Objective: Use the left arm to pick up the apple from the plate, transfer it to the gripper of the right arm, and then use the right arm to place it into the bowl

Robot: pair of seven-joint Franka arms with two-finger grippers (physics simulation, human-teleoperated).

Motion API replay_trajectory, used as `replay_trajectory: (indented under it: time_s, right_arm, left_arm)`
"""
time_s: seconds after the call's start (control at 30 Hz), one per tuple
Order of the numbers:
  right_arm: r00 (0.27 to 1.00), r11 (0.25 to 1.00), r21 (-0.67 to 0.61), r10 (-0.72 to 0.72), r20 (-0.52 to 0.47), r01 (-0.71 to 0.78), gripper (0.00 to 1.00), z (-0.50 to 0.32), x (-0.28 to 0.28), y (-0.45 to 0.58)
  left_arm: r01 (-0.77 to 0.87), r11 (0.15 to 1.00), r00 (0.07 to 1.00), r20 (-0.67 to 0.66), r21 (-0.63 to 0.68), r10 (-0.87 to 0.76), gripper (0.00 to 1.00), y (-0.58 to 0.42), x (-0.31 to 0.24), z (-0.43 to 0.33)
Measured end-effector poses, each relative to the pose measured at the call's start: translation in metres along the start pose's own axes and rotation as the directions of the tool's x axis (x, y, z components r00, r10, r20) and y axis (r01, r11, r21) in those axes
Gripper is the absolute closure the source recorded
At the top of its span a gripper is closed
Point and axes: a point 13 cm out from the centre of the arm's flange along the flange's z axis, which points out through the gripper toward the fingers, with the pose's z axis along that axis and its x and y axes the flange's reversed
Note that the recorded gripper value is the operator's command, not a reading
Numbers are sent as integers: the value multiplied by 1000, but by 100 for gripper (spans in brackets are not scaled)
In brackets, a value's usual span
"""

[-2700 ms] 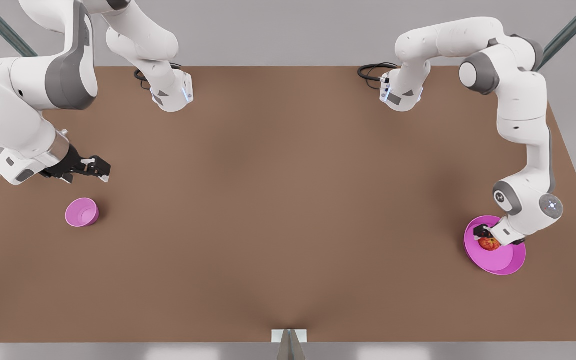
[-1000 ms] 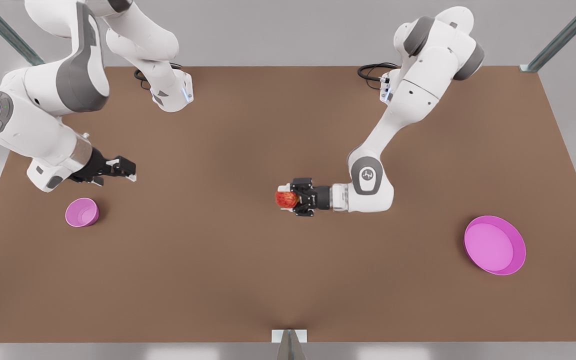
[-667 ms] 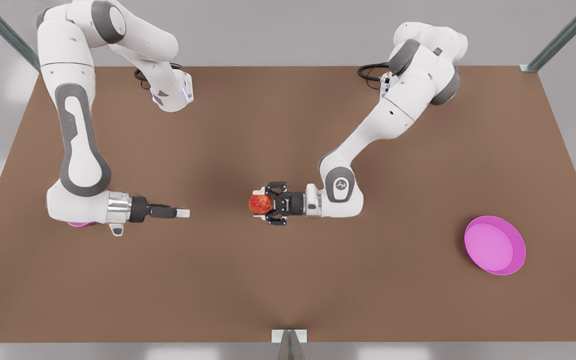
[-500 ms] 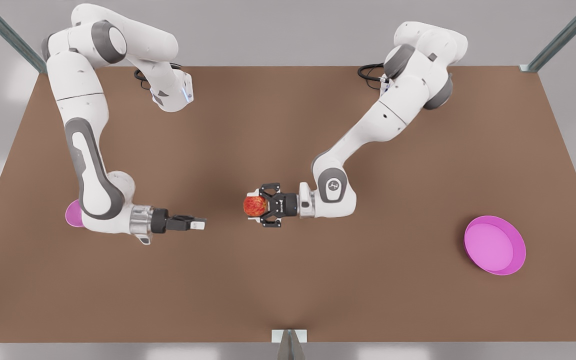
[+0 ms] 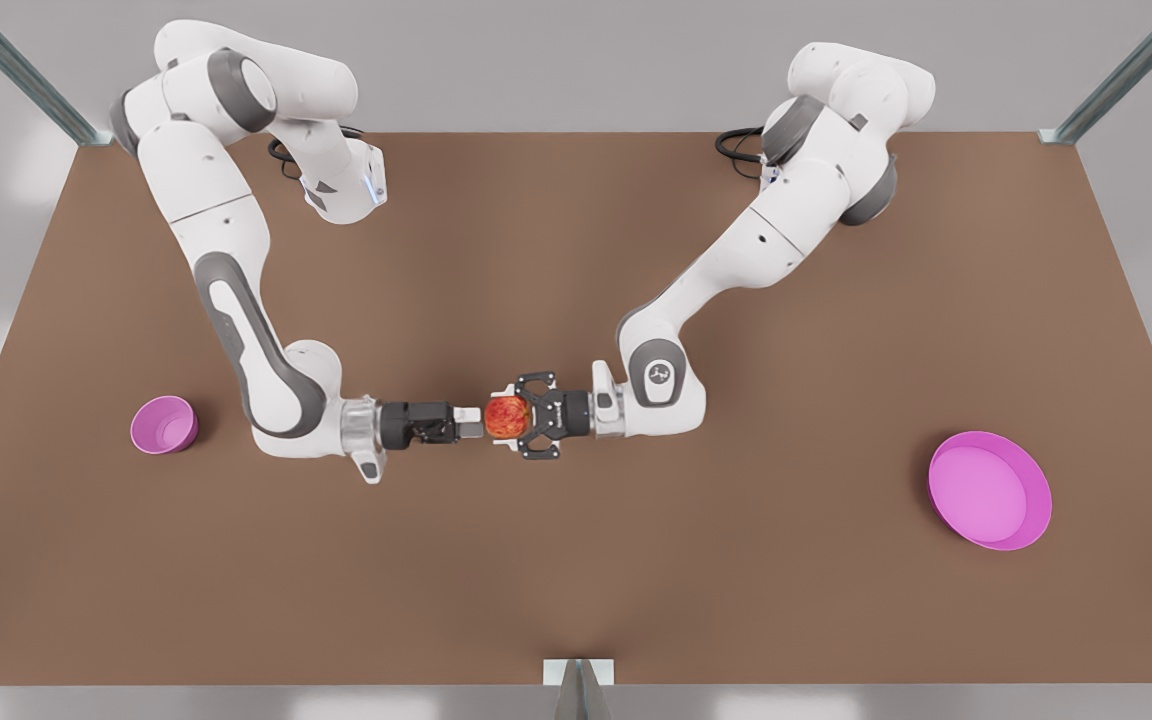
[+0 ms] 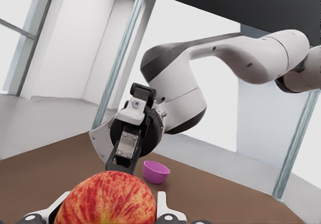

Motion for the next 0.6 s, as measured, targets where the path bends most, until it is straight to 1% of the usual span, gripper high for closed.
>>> replay_trajectory:
  time_s: [0.23,0.37,0.6]
  right_arm:
    - [993,993,32,-116,33,115,0,-6,-8,-14]
    - [991,990,35,-136,20,135,0,-2,5,-31]
    - [980,980,17,-199,6,198,0,17,15,-29]
  left_arm:
    - [-65,998,998,-1,-6,65,20,2,2,1]
    - [-92,996,996,-3,-6,92,20,1,3,2]
    - [-129,992,992,-6,-6,129,20,0,4,4]
